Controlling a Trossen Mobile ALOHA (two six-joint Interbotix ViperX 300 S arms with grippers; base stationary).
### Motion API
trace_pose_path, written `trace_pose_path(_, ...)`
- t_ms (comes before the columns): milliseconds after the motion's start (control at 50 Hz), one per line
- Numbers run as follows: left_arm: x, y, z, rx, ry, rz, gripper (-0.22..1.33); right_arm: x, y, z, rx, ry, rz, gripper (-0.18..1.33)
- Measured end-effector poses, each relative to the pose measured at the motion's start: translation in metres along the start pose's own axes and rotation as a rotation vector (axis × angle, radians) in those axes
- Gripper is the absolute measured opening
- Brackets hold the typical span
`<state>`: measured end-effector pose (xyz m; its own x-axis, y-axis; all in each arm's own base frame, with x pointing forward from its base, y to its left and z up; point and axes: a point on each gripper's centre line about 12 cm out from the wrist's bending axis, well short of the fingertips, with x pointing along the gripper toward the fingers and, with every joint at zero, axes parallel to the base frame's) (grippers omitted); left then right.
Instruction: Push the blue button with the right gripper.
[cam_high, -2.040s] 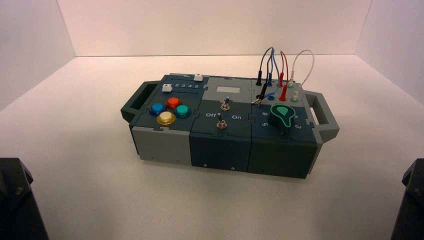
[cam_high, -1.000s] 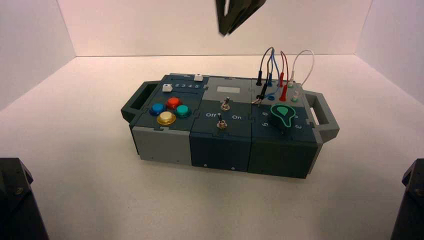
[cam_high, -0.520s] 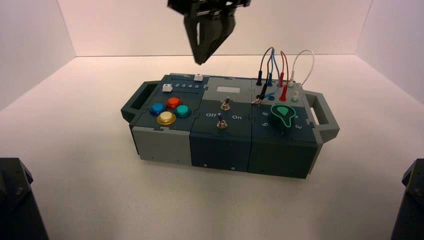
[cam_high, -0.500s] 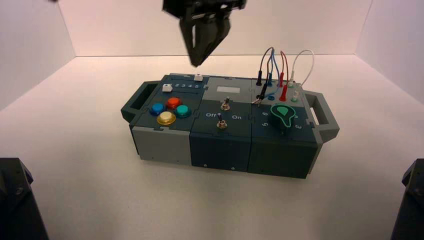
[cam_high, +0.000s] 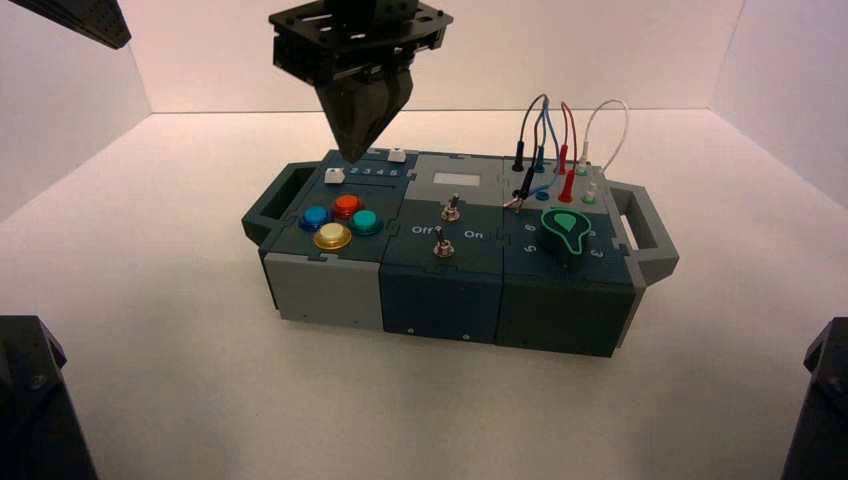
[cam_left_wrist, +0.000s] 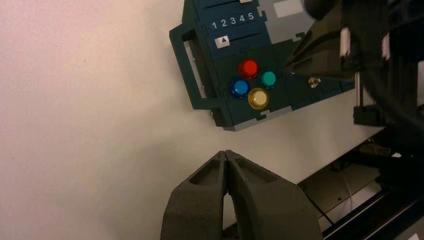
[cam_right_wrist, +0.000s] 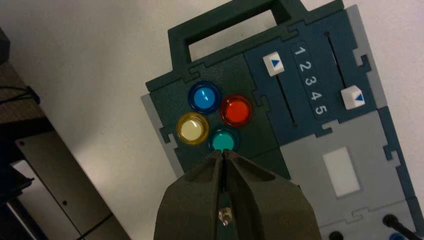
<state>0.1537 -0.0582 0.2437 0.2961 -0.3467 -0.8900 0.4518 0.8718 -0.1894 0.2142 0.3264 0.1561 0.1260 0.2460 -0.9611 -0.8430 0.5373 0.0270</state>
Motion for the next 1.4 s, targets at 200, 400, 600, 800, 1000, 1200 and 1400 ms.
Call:
trace_pose_path(200, 0.005, 0.003, 0.002, -0.011, 0.011, 0.0, -0.16, 0.006, 0.001, 0.003, 0.002, -0.009, 0.003, -0.14)
trace_pose_path(400, 0.01, 0.003, 0.006, -0.012, 0.043, -0.015, -0.16, 0.018, 0.003, 0.007, -0.002, 0.0, 0.006, -0.14)
trace_pose_path(600, 0.016, 0.0, 0.008, -0.01, 0.072, -0.035, -0.16, 0.029, 0.007, 0.011, -0.011, 0.01, 0.008, -0.14)
trace_pose_path(800, 0.016, -0.003, 0.005, -0.007, 0.099, -0.048, -0.16, 0.037, 0.007, 0.013, -0.011, 0.01, 0.008, -0.14)
trace_pose_path(1000, 0.011, -0.007, 0.004, 0.0, 0.127, -0.064, -0.16, 0.044, 0.007, 0.013, -0.009, 0.007, 0.007, -0.14)
trace_pose_path(1200, 0.006, -0.008, 0.002, -0.018, 0.118, -0.057, -0.16, 0.045, 0.007, 0.014, -0.009, 0.002, 0.006, -0.14)
trace_pose_path(1400, -0.004, -0.012, -0.003, -0.003, 0.089, -0.052, -0.17, 0.049, 0.007, 0.014, -0.008, 0.002, 0.006, -0.14)
